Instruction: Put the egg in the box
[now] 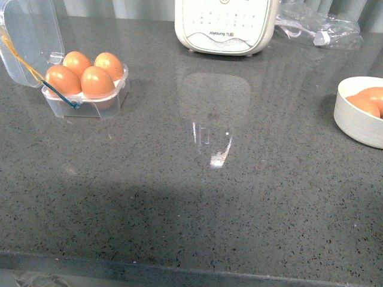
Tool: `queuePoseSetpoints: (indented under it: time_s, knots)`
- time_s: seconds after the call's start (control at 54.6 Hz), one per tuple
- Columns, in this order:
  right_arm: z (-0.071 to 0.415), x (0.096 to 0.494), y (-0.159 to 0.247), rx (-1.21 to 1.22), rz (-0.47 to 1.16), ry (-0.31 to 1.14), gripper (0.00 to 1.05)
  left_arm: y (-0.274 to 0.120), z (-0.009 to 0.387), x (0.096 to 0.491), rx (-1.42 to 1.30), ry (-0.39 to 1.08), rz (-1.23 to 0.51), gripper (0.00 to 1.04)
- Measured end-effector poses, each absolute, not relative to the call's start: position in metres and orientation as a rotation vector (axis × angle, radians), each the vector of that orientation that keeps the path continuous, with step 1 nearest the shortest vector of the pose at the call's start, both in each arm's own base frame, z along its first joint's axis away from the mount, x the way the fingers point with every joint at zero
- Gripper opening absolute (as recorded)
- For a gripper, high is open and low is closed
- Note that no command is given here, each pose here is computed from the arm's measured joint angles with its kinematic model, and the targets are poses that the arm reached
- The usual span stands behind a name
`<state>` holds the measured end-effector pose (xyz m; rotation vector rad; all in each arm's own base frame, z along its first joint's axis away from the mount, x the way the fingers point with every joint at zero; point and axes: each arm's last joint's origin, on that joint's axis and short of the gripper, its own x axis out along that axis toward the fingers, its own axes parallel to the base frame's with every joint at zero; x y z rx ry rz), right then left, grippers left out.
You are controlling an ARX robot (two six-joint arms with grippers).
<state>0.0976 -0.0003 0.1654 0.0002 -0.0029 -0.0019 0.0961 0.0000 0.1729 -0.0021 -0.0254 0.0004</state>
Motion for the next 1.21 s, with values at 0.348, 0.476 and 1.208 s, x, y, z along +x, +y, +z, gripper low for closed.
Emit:
queuePoseSetpoints:
  time_s: [0.348, 0.476, 1.208]
  knots:
    - [0.165, 0.098, 0.0, 0.0, -0.002, -0.003, 0.97, 0.0, 0.173, 0.096, -0.002, -0.025, 0.0, 0.98]
    - [0.165, 0.098, 0.0, 0.0, -0.002, -0.003, 0.97, 0.0, 0.173, 0.096, -0.002, -0.025, 0.0, 0.98]
    - [0.165, 0.098, 0.0, 0.0, -0.002, -0.003, 0.97, 0.009, 0.179, 0.123, -0.001, 0.321, 0.021, 0.98]
